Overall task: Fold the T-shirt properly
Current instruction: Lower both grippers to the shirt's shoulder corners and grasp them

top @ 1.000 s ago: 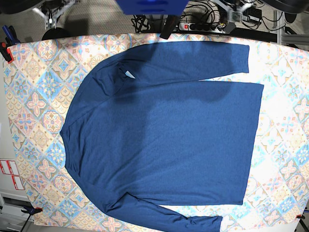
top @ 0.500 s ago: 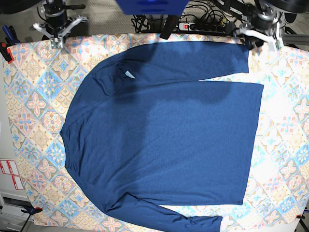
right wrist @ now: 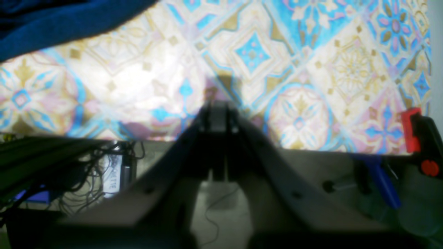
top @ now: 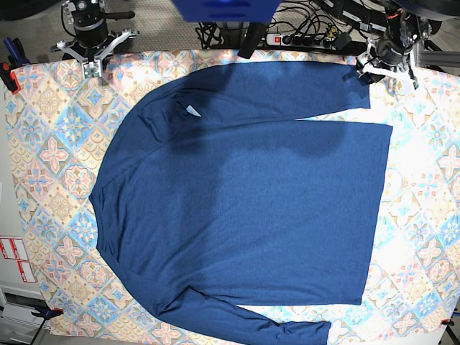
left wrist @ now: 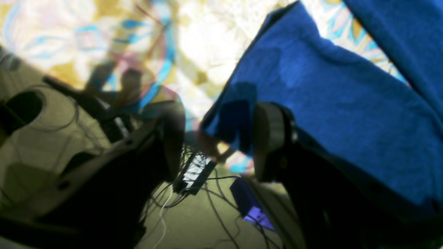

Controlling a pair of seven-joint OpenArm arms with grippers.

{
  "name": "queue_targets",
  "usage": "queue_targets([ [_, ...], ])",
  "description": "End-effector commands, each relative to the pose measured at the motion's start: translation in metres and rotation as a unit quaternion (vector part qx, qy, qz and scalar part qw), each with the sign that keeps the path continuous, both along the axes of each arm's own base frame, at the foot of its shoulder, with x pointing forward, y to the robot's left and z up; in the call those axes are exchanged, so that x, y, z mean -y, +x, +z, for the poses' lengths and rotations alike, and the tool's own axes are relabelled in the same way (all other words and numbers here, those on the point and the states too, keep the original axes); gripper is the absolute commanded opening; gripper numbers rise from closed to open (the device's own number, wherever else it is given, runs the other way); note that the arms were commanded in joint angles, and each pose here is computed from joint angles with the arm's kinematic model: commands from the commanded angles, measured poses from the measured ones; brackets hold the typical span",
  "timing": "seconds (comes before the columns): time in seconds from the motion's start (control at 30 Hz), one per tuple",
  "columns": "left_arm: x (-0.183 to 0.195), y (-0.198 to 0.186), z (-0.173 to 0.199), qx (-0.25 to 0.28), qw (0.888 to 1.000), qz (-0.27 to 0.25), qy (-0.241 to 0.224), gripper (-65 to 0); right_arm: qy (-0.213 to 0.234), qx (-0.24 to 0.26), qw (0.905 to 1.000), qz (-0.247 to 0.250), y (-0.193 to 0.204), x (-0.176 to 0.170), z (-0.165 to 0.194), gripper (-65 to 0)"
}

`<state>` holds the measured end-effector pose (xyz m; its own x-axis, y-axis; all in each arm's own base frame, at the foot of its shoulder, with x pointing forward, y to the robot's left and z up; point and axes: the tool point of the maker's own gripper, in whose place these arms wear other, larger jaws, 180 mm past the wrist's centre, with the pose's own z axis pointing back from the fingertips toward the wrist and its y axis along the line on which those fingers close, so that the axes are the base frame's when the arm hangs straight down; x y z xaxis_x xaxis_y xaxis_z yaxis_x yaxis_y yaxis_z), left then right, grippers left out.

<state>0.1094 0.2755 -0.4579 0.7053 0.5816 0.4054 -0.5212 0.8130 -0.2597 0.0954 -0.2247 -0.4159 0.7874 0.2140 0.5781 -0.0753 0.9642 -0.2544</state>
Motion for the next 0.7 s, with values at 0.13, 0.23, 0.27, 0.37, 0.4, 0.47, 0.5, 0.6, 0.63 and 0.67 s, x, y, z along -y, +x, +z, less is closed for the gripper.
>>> queue_targets([
  [0.13, -0.008, -0.009, -0.007, -0.011, 1.000, 0.009, 0.004, -34.3, -0.007, 0.012, 0.9999, 0.003, 0.003, 0.003, 0.007, -65.0],
  [0.23, 0.008, -0.005, -0.016, -0.014, 1.000, -0.017, -0.014, -34.9, -0.006, 0.012, 0.9999, 0.004, 0.003, 0.002, 0.007, -65.0],
  [0.27, 0.013, -0.006, -0.018, -0.014, 0.999, -0.027, -0.019, -35.0, -0.006, 0.012, 0.9999, 0.004, 0.003, 0.002, 0.007, -65.0],
  [0.37, 0.023, -0.003, -0.018, -0.009, 0.998, -0.049, -0.028, -35.1, -0.006, 0.012, 0.9999, 0.004, 0.003, 0.002, 0.007, -65.0],
  [0.4, 0.028, -0.003, -0.019, -0.009, 0.998, -0.055, -0.031, -35.1, -0.006, 0.012, 0.9999, 0.004, 0.003, 0.002, 0.007, -65.0],
  [0.47, 0.037, -0.003, -0.021, -0.009, 0.997, -0.069, -0.040, -35.1, -0.006, 0.012, 0.9999, 0.004, 0.003, 0.002, 0.007, -65.0],
  [0.5, 0.040, -0.004, -0.021, -0.010, 0.996, -0.074, -0.043, -35.2, -0.006, 0.012, 0.9999, 0.004, 0.003, 0.002, 0.007, -65.0],
  [0.6, 0.045, -0.012, -0.022, -0.016, 0.995, -0.084, -0.048, -40.4, -0.006, 0.013, 0.9999, 0.004, 0.003, 0.002, 0.007, -65.0],
  [0.63, 0.046, -0.013, -0.022, -0.015, 0.995, -0.086, -0.050, -43.5, -0.006, 0.013, 0.9999, 0.004, 0.003, 0.002, 0.007, -65.0],
  [0.67, 0.047, -0.014, -0.022, -0.015, 0.995, -0.089, -0.052, -46.1, -0.006, 0.013, 0.9999, 0.004, 0.003, 0.002, 0.007, -65.0],
])
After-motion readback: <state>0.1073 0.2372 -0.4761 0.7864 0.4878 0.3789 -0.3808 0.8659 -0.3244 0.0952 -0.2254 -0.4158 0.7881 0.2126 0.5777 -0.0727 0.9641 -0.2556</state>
